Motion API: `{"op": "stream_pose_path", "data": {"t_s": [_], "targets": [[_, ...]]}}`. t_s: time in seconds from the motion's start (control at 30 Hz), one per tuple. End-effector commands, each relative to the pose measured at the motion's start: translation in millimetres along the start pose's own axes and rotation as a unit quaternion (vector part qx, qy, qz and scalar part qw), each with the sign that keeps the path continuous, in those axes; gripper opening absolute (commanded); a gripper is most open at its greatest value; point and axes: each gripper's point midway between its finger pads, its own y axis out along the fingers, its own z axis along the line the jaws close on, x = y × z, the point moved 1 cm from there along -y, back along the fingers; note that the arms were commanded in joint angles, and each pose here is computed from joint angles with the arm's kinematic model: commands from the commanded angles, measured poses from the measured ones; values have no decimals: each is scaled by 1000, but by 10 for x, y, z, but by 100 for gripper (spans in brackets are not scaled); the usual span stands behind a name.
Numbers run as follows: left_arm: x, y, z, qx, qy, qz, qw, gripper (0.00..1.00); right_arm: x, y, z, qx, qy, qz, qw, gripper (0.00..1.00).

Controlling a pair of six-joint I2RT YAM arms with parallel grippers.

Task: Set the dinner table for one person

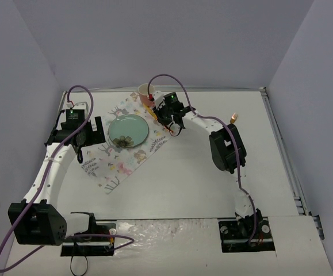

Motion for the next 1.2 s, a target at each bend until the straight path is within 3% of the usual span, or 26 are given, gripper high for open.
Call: {"op": "stream_pose_path", "data": {"t_s": [0.0, 0.83, 1.17], "targets": [[175, -67, -7, 1, 2, -29, 1000, 97, 376, -65, -128, -20, -14, -45, 999, 0], [172, -63, -13, 0, 3, -28, 1000, 97, 179, -21, -372, -46, -16, -21, 999, 0], [166, -66, -6, 2, 3, -28, 1000, 97, 371, -45, -298, -41, -29, -39, 998, 0]]}}
